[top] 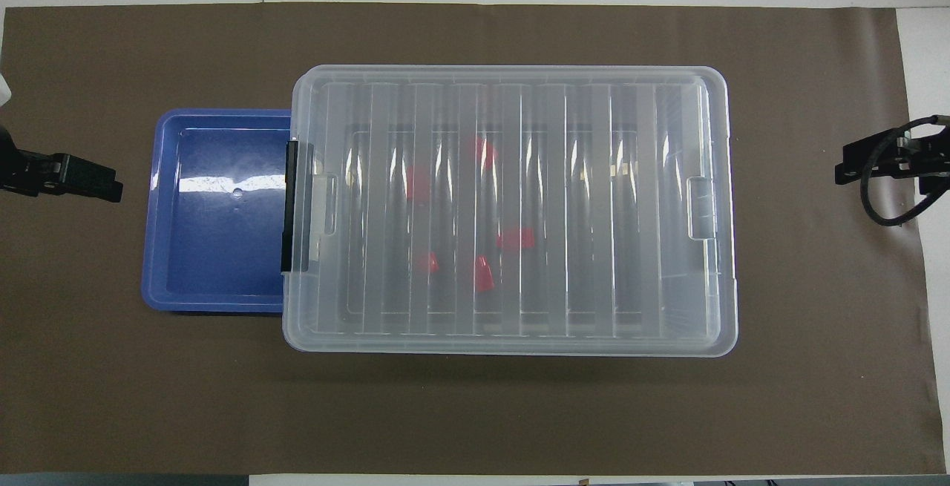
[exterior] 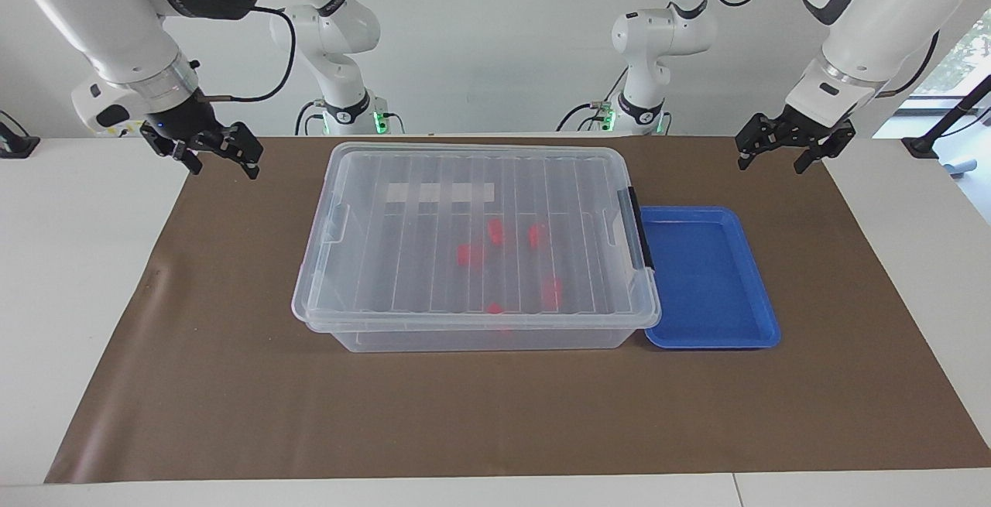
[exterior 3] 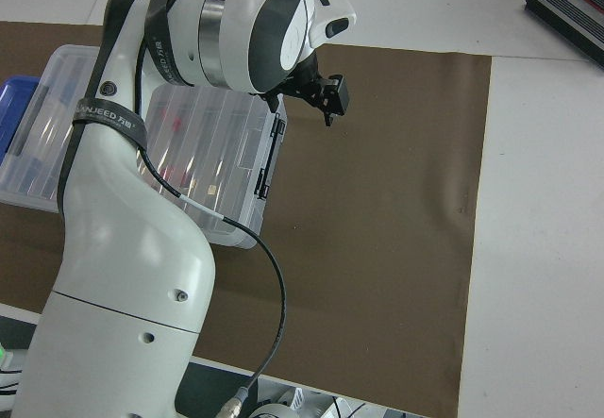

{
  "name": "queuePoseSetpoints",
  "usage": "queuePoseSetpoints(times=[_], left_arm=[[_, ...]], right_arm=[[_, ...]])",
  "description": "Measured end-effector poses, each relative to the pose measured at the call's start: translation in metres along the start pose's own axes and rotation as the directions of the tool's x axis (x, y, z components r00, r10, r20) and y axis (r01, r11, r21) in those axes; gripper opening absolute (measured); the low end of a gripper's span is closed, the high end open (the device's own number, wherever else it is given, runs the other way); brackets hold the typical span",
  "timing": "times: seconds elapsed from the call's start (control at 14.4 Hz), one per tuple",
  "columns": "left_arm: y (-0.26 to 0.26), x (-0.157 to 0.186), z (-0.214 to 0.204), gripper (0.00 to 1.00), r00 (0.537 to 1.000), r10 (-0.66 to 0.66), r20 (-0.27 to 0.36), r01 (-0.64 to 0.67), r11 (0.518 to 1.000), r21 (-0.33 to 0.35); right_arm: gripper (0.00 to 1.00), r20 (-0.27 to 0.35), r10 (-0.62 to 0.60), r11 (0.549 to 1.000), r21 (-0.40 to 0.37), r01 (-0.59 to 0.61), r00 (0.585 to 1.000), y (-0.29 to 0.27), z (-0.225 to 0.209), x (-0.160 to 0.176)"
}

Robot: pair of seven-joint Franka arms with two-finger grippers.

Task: Place red block in blue tray from box
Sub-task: 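Reach the right gripper to the edge of the clear lid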

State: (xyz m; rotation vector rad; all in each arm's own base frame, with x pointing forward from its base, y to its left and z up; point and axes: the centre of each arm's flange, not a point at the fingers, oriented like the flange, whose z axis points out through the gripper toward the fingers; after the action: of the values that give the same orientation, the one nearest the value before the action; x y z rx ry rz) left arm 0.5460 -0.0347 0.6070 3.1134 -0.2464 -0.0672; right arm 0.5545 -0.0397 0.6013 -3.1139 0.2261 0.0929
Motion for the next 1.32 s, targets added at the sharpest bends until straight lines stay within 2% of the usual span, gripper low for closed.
queuePoseSetpoints(times=[0.35,0.56,0.91,1.32], left_arm=[[0.000,0.000,0.000,1.00,1.000,0.000,0.000,0.000,1.000,0.000],[0.000,0.000,0.000,1.00,1.000,0.000,0.000,0.000,1.000,0.000],[0.000,0.000,0.000,1.00,1.000,0.000,0.000,0.000,1.000,0.000],[0.000,0.000,0.000,1.00,1.000,0.000,0.000,0.000,1.000,0.000]], right_arm=[[1.00,-0.003,0.000,1.000,0.000,0.000,1.000,0.000,0.000,0.000],[1.00,-0.031,-0.006,1.000,0.003,0.007,0.999,-0.004,0.006,0.004],[1.00,-0.081,0.010,0.999,0.040,-0.007,0.997,-0.051,0.047,0.006],[1.00,-0.060,0.008,0.999,0.035,-0.005,0.998,-0.072,0.111,0.000]])
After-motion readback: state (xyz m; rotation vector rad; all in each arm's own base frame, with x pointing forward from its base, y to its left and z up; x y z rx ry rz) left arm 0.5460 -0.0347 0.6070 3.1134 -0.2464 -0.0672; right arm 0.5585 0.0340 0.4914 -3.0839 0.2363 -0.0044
